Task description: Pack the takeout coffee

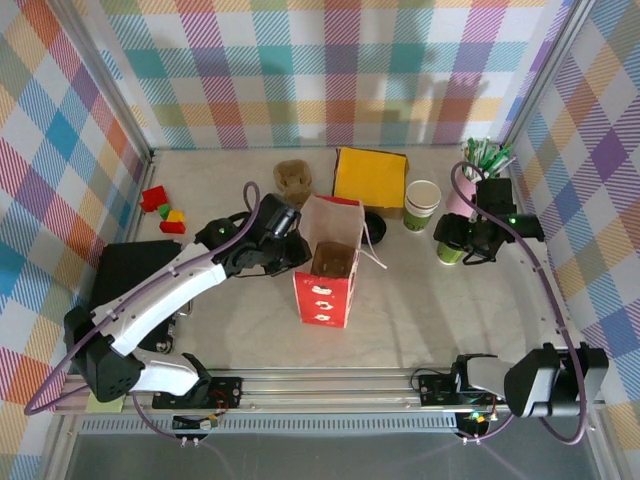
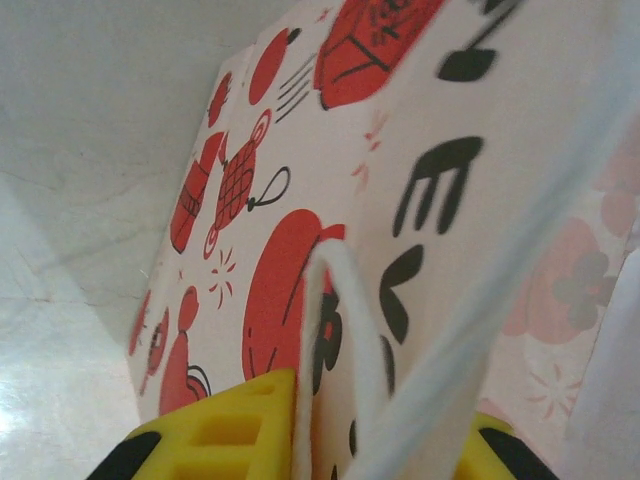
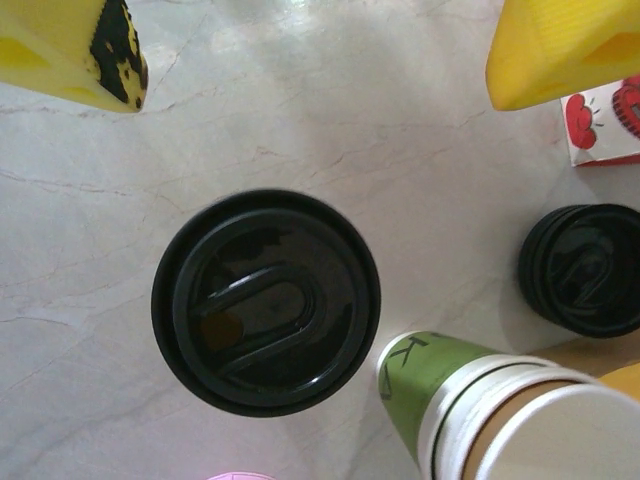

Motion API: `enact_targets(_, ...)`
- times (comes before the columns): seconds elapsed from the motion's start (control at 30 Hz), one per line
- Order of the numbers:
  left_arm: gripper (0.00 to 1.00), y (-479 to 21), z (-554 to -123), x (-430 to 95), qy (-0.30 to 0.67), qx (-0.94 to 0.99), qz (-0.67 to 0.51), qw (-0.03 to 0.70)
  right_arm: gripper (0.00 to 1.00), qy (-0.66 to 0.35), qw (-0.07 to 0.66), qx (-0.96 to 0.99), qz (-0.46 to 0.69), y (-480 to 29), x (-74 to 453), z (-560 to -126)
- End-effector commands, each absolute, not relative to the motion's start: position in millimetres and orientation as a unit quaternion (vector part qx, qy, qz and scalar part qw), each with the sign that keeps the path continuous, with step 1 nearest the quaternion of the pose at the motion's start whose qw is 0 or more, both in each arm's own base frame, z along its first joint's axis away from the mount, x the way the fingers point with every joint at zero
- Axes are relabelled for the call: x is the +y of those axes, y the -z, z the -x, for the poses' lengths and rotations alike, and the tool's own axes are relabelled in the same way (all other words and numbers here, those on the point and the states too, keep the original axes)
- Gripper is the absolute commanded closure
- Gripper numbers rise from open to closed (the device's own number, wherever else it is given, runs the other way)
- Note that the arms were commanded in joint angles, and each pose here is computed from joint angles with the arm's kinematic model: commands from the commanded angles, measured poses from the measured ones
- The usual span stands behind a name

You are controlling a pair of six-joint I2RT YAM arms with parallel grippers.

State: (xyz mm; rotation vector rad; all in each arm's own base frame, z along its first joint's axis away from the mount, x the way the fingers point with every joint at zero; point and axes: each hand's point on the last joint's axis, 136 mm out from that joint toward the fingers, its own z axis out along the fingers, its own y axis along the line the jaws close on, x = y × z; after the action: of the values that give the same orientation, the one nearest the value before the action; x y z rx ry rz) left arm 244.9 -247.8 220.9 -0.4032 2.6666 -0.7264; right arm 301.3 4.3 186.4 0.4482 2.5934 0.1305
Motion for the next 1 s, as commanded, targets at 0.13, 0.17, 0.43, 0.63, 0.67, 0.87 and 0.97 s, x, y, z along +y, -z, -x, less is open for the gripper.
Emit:
enact_targets(0.13,0.68,-242.1,-241.4,-258.0,0.298,0.916,0.186,0.194,0.11,-0.032,0.260,0.949,-0.174,-175.5,-5.8,-326.8)
enact_targets(0.17,0.66,-243.7,-241.2,-256.1,0.295,0.917,0.183,0.198,0.11,-0.024,0.260,0.949,-0.175,-174.6,-8.4,-328.8)
enact_targets(0.43,0.47,-274.0,-249.8,-215.8,0.201,0.930,0.103,0.291,0.08,-0.004,0.250,0.956,-0.154,-160.1,-15.3,-349.3)
enact_targets(0.63,0.47,-278.1,-254.4,-213.9,0.193,0.931,0.050,0.307,0.08,-0.014,0.225,0.967,-0.119,-153.2,-14.1,-360.5)
enact_targets(0.67,0.47,-277.5,-255.0,-215.1,0.197,0.930,0.046,0.306,0.08,-0.014,0.221,0.968,-0.116,-152.3,-14.0,-361.4)
enact_targets(0.87,0.47,-277.2,-256.7,-216.2,0.203,0.928,0.040,0.310,0.09,-0.018,0.207,0.972,-0.114,-147.8,-16.6,-363.9)
enact_targets(0.97,0.47,-278.9,-256.8,-213.9,0.199,0.927,0.039,0.314,0.11,-0.017,0.203,0.972,-0.114,-146.3,-18.3,-362.7)
